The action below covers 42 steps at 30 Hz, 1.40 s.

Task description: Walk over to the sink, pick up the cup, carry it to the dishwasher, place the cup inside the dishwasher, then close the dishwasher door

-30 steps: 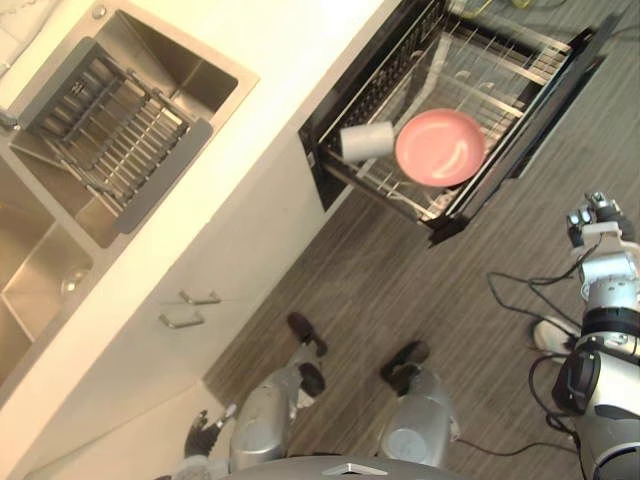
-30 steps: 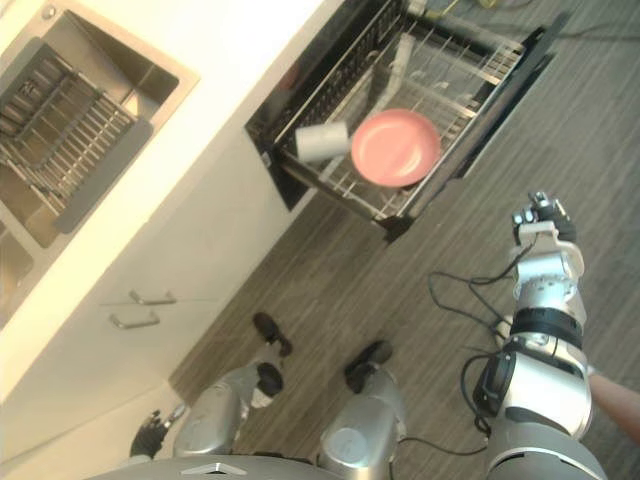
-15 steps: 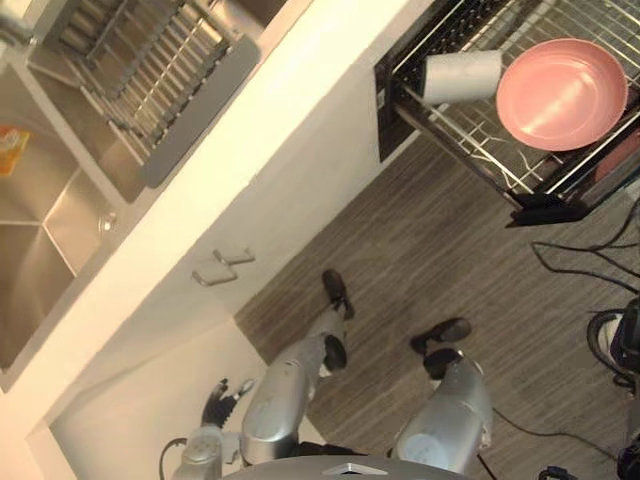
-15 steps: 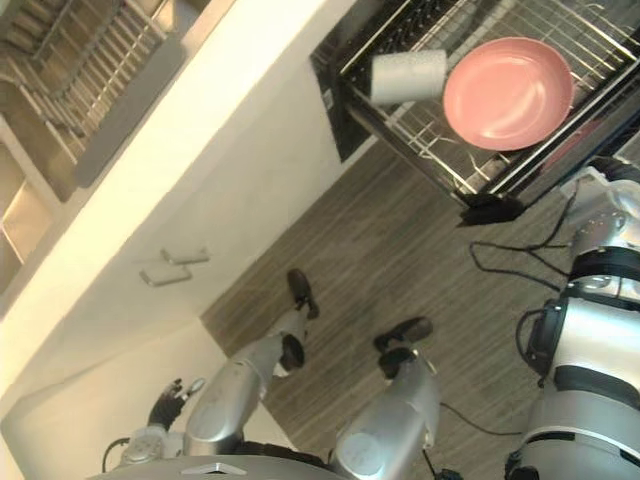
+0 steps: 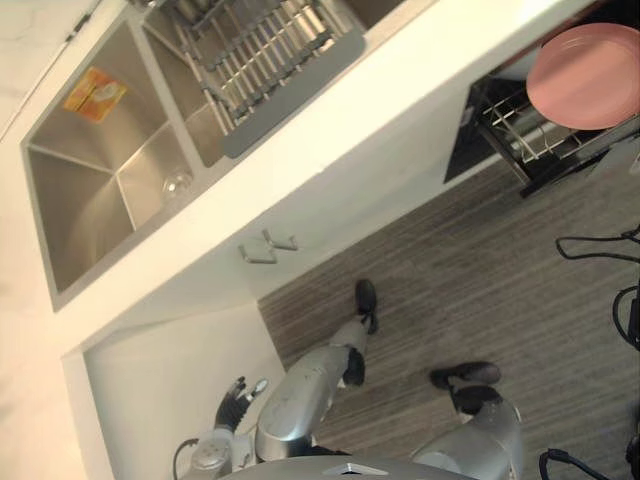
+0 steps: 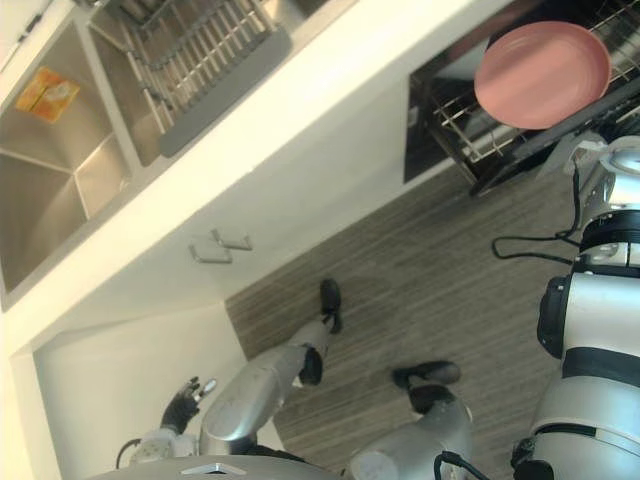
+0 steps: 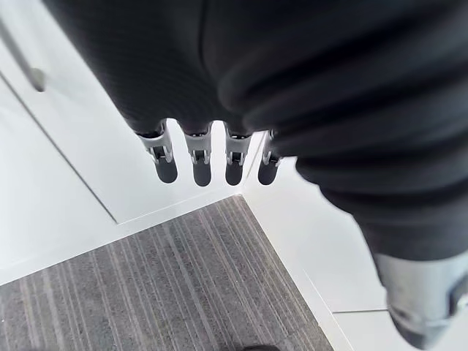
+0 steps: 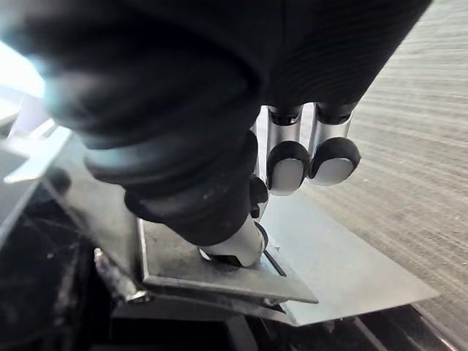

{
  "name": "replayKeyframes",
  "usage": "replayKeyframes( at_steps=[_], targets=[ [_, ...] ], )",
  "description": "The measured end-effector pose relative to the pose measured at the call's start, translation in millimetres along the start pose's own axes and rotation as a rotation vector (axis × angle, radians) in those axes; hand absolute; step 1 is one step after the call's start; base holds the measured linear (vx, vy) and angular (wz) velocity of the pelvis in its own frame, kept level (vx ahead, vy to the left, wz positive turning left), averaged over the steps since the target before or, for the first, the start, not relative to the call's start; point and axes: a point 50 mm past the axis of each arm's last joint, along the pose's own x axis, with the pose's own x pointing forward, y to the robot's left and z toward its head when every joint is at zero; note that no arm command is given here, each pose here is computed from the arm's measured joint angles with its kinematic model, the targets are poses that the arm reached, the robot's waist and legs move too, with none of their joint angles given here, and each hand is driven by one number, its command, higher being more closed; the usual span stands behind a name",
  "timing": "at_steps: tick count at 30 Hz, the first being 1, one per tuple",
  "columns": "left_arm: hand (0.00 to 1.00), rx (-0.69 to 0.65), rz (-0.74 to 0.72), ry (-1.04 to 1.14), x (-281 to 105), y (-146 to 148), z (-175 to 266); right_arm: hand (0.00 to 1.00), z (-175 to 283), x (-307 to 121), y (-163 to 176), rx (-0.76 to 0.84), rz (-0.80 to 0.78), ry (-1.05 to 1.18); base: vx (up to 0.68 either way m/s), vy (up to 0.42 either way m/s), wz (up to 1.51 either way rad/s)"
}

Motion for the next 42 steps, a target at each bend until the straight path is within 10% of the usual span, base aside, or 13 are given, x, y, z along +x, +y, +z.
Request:
replayKeyframes(
  at_steps=[11,12,19,25,30,36,42],
  targets=[
    [0.0,0.048,-0.069,-0.014,-4.8,-3.7,-6.1,1.0,47.3,-5.8,13.8,-0.353,-0.212,-0.17,0.07,-0.126,0.29],
    [0.0,0.057,-0.074,-0.019,-4.9,-4.2,-5.7,0.0,48.3,-6.8,17.8,-0.428,-0.218,-0.199,-0.02,-0.101,-0.05],
    [0.0,0.053,-0.079,-0.025,-7.5,-3.4,-8.7,0.0,48.4,-8.0,36.7,-0.653,0.024,-0.223,-0.05,-0.099,-0.07],
    [0.0,0.012,-0.058,-0.053,-8.5,1.4,-7.0,0.0,4.9,-19.7,69.0,-0.376,0.454,-0.122,-0.04,-0.088,-0.07],
    [0.0,-0.165,0.057,-0.065,-10.6,31.4,-7.5,0.0,-141.5,-75.4,102.0,-0.119,0.725,0.117,-0.02,-0.072,-0.16],
    [0.0,-0.283,0.173,-0.084,-16.5,53.7,-11.8,0.0,-327.9,-195.5,66.8,0.045,0.59,0.707,0.01,-0.031,-0.15],
    [0.0,-0.337,0.315,-0.131,-21.9,78.3,-9.1,0.0,-386.0,-270.6,25.2,0.124,0.393,0.974,-0.02,0.003,-0.05]
  ],
)
